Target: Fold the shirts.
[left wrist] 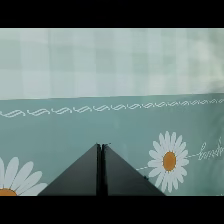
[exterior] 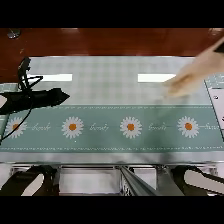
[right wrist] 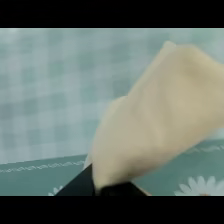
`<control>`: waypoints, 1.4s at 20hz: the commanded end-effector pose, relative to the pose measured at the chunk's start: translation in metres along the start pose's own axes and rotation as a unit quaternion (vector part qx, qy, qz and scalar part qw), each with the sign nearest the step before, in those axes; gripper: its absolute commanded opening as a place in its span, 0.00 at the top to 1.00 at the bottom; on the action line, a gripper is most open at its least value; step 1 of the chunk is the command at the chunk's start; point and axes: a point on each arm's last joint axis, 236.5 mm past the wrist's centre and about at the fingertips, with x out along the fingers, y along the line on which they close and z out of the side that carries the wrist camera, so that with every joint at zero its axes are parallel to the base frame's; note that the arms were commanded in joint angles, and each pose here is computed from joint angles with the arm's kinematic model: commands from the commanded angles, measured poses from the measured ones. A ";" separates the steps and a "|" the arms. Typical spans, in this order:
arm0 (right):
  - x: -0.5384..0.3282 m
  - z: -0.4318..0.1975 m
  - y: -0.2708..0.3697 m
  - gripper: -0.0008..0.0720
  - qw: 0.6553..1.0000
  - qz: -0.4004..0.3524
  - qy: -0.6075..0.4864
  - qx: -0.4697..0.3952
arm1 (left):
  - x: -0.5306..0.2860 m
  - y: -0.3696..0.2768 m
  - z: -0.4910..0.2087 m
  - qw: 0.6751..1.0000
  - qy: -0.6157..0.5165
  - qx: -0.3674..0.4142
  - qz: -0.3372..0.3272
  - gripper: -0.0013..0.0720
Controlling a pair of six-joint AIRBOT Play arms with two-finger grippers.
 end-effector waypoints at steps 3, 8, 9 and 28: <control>-0.048 -0.093 -0.163 0.97 0.956 -0.195 0.013 0.219 | 0.000 0.000 0.000 1.000 0.000 0.000 0.000 0.94; -0.041 -0.258 -0.235 0.96 0.866 -0.319 0.093 0.374 | 0.001 -0.001 -0.001 1.000 0.001 0.001 -0.001 0.94; -0.034 -0.285 -0.240 0.83 0.847 -0.338 0.101 0.397 | 0.001 -0.002 -0.002 1.000 0.003 0.002 -0.002 0.94; 0.230 -0.103 0.047 0.96 0.963 -0.156 0.099 -0.196 | 0.036 0.042 0.018 0.986 0.097 0.054 0.123 0.95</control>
